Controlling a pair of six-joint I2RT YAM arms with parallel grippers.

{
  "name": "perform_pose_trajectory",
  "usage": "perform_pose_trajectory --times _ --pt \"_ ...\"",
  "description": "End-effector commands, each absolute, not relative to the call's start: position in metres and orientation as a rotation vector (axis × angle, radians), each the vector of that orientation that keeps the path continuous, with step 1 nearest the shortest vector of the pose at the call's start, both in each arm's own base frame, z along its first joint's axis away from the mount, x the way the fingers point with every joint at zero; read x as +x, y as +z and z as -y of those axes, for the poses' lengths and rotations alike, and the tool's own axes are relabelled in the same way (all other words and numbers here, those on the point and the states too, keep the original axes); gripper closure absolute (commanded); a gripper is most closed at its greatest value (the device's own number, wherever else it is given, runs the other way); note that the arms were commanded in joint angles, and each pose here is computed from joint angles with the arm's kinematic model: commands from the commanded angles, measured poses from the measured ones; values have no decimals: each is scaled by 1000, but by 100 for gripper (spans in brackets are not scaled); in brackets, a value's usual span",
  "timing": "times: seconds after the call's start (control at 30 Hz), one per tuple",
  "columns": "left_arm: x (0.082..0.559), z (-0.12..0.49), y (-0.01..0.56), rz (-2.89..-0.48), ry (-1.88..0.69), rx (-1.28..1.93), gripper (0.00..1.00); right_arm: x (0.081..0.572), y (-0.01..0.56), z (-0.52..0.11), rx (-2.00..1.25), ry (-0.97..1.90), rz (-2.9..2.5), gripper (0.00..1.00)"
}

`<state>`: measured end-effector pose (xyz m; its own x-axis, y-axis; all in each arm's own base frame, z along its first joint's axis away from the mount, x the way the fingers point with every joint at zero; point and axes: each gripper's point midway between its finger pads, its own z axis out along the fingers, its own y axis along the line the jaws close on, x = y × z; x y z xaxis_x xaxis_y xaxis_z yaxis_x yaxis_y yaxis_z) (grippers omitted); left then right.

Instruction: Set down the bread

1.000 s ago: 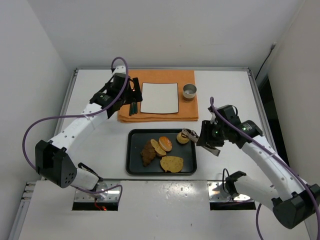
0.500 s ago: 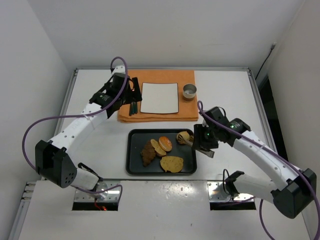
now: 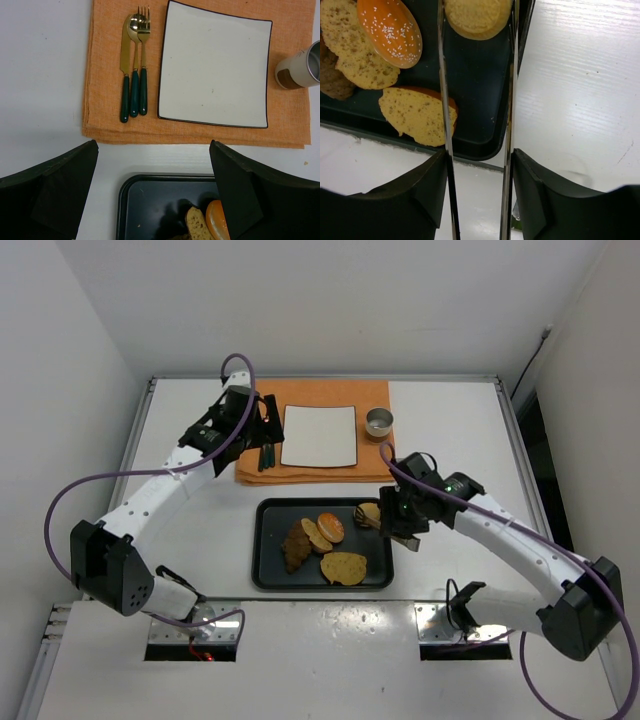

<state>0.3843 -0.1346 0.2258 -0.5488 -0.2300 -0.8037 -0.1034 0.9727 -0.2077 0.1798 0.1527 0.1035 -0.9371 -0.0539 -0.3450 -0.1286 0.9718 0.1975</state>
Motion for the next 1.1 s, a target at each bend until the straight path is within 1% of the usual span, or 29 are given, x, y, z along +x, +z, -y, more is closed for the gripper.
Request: perform_pose_trajectory --times 0.0,0.03,0.07,0.1,0.2,0.4,0.47,0.67,0.7,0.77,0.8,0.83,0.87,0.97,1.07 --pt "387 129 241 -2117 -170 -254 0 199 121 -165 -97 344 -2687 50" --pt "387 129 241 -2117 -170 -254 0 197 121 -166 -109 347 -2688 53" --pt "387 129 241 -2117 -170 -254 0 197 121 -166 -109 347 -2688 53" --pt "387 129 241 -2117 -170 -254 0 199 124 -165 -105 336 -2682 56" --pt "390 126 238 -2123 -165 -273 0 203 144 -170 -113 358 -2640 62" --pt "391 121 230 -2147 -161 -283 0 208 179 -175 -135 376 -2574 63" --pt "392 108 226 -2153 -161 -326 0 219 186 -186 -136 416 -2542 63" --pt "383 73 200 -2225 -139 -432 0 276 198 -230 -192 472 -2436 63" --pt "384 67 200 -2221 -131 -449 0 294 198 -245 -190 484 -2417 63" --pt "373 70 197 -2230 -165 -449 0 313 196 -258 -214 479 -2405 63" --pt "369 71 196 -2235 -176 -444 0 330 210 -267 -216 492 -2360 63" --pt "364 72 192 -2248 -191 -463 0 343 190 -273 -226 452 -2394 63" --pt "356 73 188 -2259 -205 -456 0 356 200 -283 -234 464 -2361 63" --pt "336 77 177 -2308 -221 -451 0 390 181 -296 -221 408 -2378 63" --pt "318 83 167 -2341 -241 -444 0 415 159 -311 -234 372 -2401 63"
